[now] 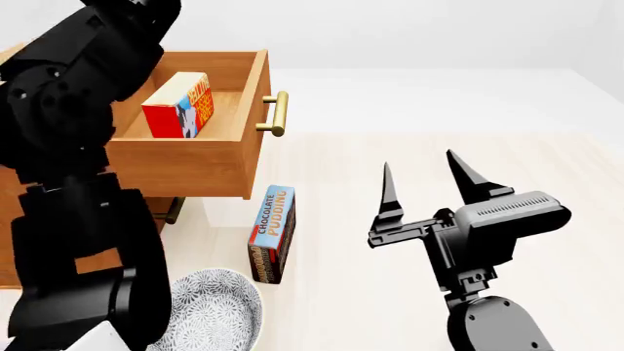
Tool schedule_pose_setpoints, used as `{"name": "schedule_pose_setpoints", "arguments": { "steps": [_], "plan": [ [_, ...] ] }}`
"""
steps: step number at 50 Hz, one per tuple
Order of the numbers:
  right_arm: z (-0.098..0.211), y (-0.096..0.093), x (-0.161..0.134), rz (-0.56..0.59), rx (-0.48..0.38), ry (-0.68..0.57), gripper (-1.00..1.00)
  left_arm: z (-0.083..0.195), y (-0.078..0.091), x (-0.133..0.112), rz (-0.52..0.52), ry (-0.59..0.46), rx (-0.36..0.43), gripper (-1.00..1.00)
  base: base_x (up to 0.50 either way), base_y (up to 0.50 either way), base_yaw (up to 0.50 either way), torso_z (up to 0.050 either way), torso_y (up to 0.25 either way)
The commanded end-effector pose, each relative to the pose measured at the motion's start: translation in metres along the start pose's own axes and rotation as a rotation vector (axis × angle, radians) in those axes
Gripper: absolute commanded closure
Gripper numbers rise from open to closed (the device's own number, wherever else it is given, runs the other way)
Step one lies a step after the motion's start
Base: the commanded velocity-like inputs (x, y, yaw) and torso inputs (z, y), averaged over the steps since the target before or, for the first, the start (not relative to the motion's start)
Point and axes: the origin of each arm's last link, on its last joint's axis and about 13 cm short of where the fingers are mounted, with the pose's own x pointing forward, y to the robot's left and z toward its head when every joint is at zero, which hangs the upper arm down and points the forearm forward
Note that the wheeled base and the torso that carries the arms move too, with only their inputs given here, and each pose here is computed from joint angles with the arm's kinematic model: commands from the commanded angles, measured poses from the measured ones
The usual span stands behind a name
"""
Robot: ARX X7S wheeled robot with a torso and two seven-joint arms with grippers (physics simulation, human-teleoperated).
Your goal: Put the butter at the front in the top drawer of the cabinet and close it.
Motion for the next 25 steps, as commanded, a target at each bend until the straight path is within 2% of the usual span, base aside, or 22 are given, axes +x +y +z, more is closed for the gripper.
{"name": "schedule_pose_setpoints", "arguments": {
  "steps": [1, 11, 19, 25],
  "plan": [
    [-0.001, 0.001, 0.001, 0.004, 0.000, 0.001, -1.00, -0.016, -0.005, -0.042, -0.081, 0.007, 0.011, -1.00, 0.00, 0.00, 0.00, 0.000, 0.000],
    [0.000, 0.002, 0.001, 0.008, 0.000, 0.001, -1.00, -0.032, 0.000, -0.067, -0.093, 0.021, 0.037, -1.00, 0.00, 0.00, 0.00, 0.000, 0.000],
    [0.001, 0.002, 0.000, 0.006, 0.000, -0.003, -1.00, -0.041, -0.005, -0.093, -0.120, 0.006, 0.076, -1.00, 0.00, 0.00, 0.00, 0.000, 0.000],
    [0.003, 0.003, 0.001, 0.009, -0.001, -0.007, -1.00, -0.045, -0.009, -0.113, -0.148, -0.004, 0.073, -1.00, 0.00, 0.00, 0.00, 0.000, 0.000]
  ]
}}
